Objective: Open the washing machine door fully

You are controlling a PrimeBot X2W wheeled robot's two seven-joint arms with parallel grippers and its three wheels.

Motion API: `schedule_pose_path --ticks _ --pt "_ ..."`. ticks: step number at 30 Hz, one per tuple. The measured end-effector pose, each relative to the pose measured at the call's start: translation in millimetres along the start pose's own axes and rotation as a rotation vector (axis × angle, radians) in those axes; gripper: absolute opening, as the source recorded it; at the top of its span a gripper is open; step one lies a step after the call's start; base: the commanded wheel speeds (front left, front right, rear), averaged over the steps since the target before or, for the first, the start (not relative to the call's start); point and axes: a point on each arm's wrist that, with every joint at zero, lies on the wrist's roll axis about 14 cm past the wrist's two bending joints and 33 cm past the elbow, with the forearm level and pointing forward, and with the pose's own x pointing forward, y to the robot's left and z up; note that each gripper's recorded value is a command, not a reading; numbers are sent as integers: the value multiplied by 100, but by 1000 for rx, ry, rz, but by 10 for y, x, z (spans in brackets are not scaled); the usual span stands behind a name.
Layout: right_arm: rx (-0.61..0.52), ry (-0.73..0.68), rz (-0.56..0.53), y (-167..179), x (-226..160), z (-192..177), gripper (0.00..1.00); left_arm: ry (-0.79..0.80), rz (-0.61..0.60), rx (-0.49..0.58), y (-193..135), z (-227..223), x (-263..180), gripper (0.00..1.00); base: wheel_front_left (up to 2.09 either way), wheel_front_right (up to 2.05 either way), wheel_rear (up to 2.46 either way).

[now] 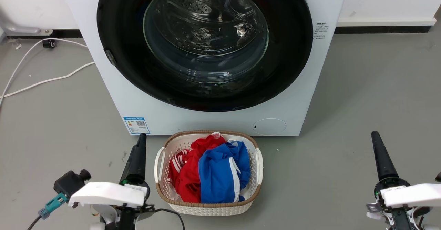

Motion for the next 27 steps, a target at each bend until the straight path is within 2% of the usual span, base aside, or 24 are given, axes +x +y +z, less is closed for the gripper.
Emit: schedule_pose_path --ticks 7,16,27 --pt "-170 5 13 25 -21 -17 100 18 -22 197 -52 -64 2 100 0 0 0" --pt "-368 30 50 109 -19 -49 100 9 -44 368 -120 -69 7 100 0 0 0" --pt "-557 63 87 196 -36 -111 100 7 -58 569 -147 -72 9 100 0 0 0"
